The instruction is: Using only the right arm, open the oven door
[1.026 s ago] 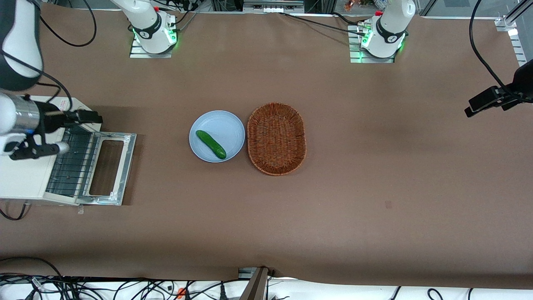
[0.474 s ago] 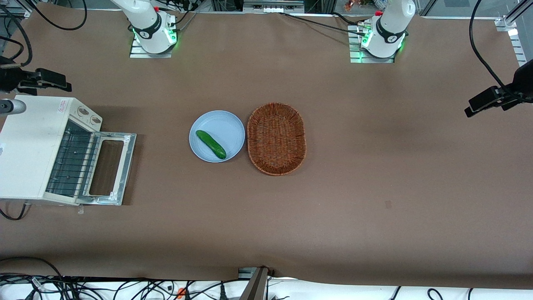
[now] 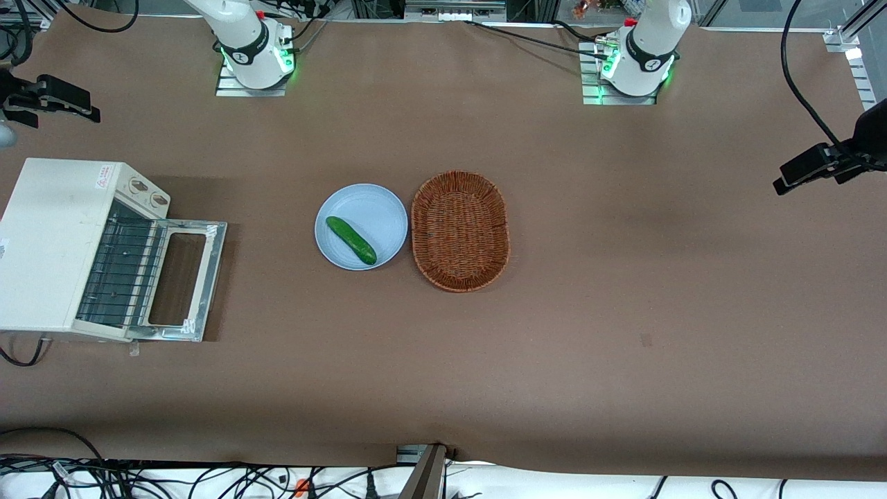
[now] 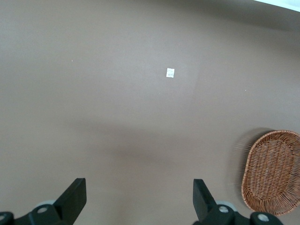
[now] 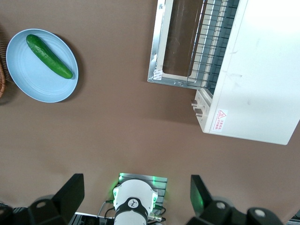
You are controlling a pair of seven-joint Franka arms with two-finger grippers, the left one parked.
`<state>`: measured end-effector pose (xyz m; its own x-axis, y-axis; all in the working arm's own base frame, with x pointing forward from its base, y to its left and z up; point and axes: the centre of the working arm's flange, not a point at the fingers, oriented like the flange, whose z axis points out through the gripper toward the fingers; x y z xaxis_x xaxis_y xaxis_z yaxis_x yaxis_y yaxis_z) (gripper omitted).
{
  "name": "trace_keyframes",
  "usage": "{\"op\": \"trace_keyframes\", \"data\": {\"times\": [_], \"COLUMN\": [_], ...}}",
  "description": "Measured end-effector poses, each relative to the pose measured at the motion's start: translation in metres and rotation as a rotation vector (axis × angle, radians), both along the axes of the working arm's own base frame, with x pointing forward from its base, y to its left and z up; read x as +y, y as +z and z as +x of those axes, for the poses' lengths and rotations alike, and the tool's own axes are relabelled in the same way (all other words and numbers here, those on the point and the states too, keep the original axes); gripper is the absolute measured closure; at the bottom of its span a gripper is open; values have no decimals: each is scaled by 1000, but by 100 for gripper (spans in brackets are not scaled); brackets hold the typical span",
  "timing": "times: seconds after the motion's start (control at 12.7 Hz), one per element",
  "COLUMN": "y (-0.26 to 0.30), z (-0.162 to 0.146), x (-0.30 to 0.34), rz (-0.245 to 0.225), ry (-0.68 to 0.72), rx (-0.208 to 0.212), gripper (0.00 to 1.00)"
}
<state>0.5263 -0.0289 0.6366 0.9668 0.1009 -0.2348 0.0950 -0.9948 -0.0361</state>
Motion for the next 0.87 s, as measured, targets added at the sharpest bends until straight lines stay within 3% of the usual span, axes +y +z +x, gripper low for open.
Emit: {"op": "trace_keyframes", "data": {"times": [0.24,0.63,0.87], "y": [0,4,5], "z": [1,14,17], "x": [0,-2,-3], "rz": [0,-7,-8], "ry": [1,-3,-4], "rx": [-7,-95,-119], "gripper": [0,0,0]}}
